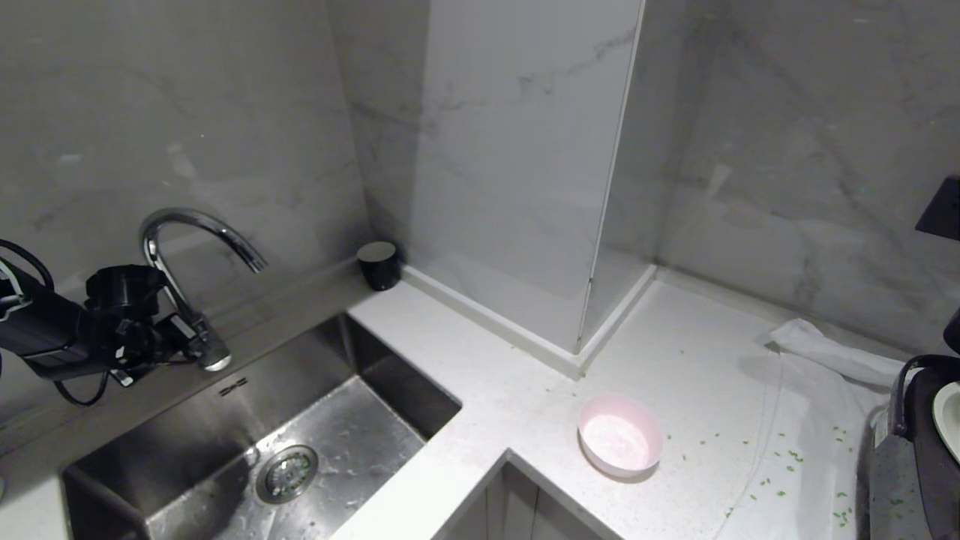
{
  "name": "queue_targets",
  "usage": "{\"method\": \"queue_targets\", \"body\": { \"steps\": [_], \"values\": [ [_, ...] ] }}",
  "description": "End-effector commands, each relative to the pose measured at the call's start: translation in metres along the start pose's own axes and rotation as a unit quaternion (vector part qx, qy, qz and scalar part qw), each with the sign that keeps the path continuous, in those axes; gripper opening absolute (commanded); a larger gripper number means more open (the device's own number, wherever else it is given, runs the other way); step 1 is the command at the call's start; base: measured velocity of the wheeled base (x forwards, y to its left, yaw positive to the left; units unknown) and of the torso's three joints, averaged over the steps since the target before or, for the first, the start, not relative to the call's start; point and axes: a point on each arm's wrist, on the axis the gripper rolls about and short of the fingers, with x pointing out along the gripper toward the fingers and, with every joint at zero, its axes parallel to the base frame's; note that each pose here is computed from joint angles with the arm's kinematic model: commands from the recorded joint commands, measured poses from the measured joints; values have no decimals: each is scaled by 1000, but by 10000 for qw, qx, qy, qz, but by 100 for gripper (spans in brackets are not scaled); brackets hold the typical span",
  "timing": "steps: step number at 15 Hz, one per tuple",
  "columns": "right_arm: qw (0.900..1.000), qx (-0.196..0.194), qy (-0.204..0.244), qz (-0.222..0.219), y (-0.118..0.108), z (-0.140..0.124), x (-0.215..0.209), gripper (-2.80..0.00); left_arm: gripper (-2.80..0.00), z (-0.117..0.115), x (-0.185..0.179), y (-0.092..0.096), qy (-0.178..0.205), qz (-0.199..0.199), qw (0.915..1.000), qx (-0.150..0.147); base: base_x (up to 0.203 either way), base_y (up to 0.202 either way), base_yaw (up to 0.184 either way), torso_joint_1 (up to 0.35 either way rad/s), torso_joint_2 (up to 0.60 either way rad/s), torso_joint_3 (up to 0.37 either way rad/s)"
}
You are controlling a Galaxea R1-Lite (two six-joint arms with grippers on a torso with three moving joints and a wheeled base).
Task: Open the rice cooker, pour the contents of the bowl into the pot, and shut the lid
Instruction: Turn on the tap
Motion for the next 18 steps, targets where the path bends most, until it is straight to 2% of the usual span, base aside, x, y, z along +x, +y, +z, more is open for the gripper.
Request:
{"method": "queue_targets", "body": {
  "steps": [1, 18],
  "values": [
    [10000, -1, 6, 2, 0, 0, 0, -280, -280, -2, 1, 0, 12, 23, 10000, -2, 0, 0, 0, 0, 0, 0],
    [10000, -1, 6, 2, 0, 0, 0, -280, -280, -8, -4, 3, 160, 62, 9998, 77, 0, 0, 0, 0, 0, 0]
  ]
}}
